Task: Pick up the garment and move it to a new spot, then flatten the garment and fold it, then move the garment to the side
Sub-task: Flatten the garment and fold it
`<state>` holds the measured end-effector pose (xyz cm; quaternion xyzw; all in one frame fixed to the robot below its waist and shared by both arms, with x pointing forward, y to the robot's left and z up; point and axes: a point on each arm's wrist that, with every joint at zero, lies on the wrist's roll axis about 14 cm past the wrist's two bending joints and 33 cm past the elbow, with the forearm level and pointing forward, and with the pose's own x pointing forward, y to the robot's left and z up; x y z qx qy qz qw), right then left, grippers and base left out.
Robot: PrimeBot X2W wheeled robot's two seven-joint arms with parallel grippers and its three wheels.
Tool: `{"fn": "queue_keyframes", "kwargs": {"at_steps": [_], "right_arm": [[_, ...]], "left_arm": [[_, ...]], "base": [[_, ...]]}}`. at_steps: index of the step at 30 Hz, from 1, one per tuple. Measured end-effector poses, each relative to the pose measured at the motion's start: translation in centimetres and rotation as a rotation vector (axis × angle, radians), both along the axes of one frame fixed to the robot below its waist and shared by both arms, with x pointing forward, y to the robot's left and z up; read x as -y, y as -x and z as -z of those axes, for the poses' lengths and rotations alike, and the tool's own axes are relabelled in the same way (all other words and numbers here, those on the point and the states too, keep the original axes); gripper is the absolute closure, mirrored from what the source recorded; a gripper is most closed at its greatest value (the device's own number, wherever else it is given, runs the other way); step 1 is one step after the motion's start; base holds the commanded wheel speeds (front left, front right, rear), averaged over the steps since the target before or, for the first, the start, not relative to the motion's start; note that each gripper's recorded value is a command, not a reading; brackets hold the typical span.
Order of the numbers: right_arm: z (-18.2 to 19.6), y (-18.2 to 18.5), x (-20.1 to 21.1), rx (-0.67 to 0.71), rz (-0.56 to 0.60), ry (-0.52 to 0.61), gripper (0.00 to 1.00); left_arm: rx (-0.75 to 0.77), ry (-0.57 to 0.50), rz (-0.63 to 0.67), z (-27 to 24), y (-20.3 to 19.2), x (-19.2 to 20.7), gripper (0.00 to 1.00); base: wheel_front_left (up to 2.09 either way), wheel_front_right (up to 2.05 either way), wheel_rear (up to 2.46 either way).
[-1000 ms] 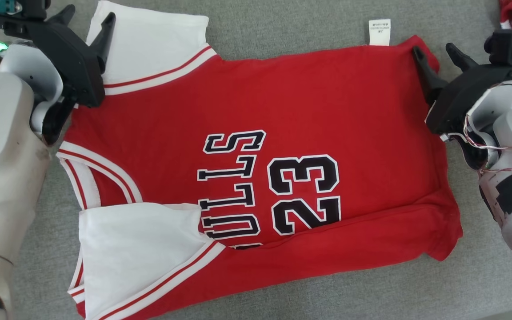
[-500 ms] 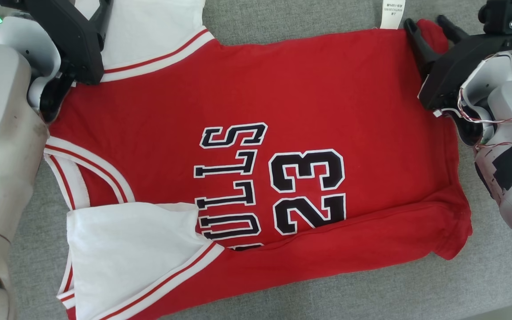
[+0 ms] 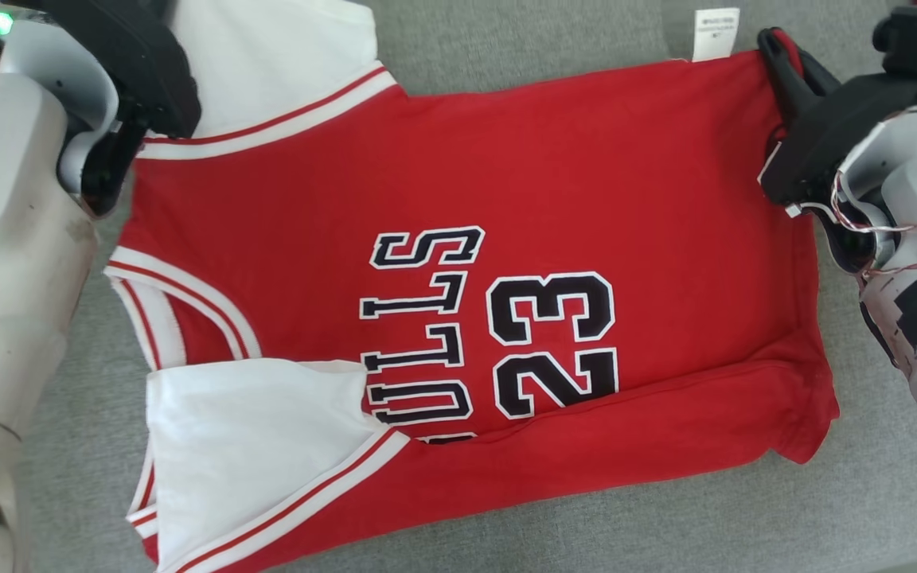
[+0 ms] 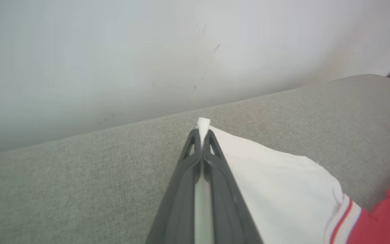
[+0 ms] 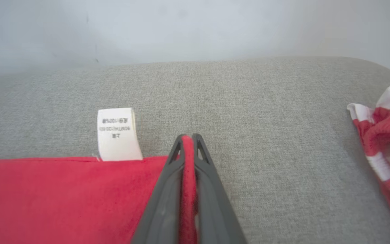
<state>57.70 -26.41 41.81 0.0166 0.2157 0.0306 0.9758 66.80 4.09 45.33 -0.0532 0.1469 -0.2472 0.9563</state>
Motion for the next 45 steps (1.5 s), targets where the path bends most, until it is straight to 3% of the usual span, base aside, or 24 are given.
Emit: {"fn": "queue_keyframes", "kwargs": {"at_steps": [10,21,32,41,42,43,44,45], "right_arm": [[-2.2,1.1,-0.2,0.128,-0.003,-0.019,1.0],[-3.3,3.9,-0.7,0.186,-0.022,-0.041,1.0],[-4.5,7.5,-0.7,0.269,0.007,-0.092,1.0],[-3.1,11.9,-1.2,0.269,0.06,-0.163,1.0],[-2.9,12.3,-1.1,0.268,0.07,-0.17,0.9],[-2.8,12.7,-1.1,0.267,0.079,-0.177,0.57],[-2.6,13.1,-1.1,0.265,0.087,-0.185,0.23],[-2.6,13.4,-1.1,0.267,0.094,-0.192,0.0]], "left_arm": [[0.145,0.101,0.012,-4.5,2.8,-1.1,1.0],[0.191,0.19,0.025,-5.7,8.4,-1.9,1.0],[0.191,0.269,-0.072,-5.8,14.6,-3.9,1.0],[0.157,0.303,-0.184,-4.2,20.1,-5.7,1.0],[0.143,0.306,-0.188,-3.7,20.7,-5.7,1.0],[0.128,0.306,-0.191,-3.2,21.3,-5.7,0.95],[0.116,0.312,-0.189,-2.9,21.9,-5.5,0.59],[0.109,0.311,-0.189,-2.6,22.3,-5.4,0.0]], "base": [[0.0,0.0,0.0],[0.0,0.0,0.0],[0.0,0.0,0.0],[0.0,0.0,0.0],[0.0,0.0,0.0],[0.0,0.0,0.0],[0.0,0.0,0.0],[0.0,0.0,0.0]]}}
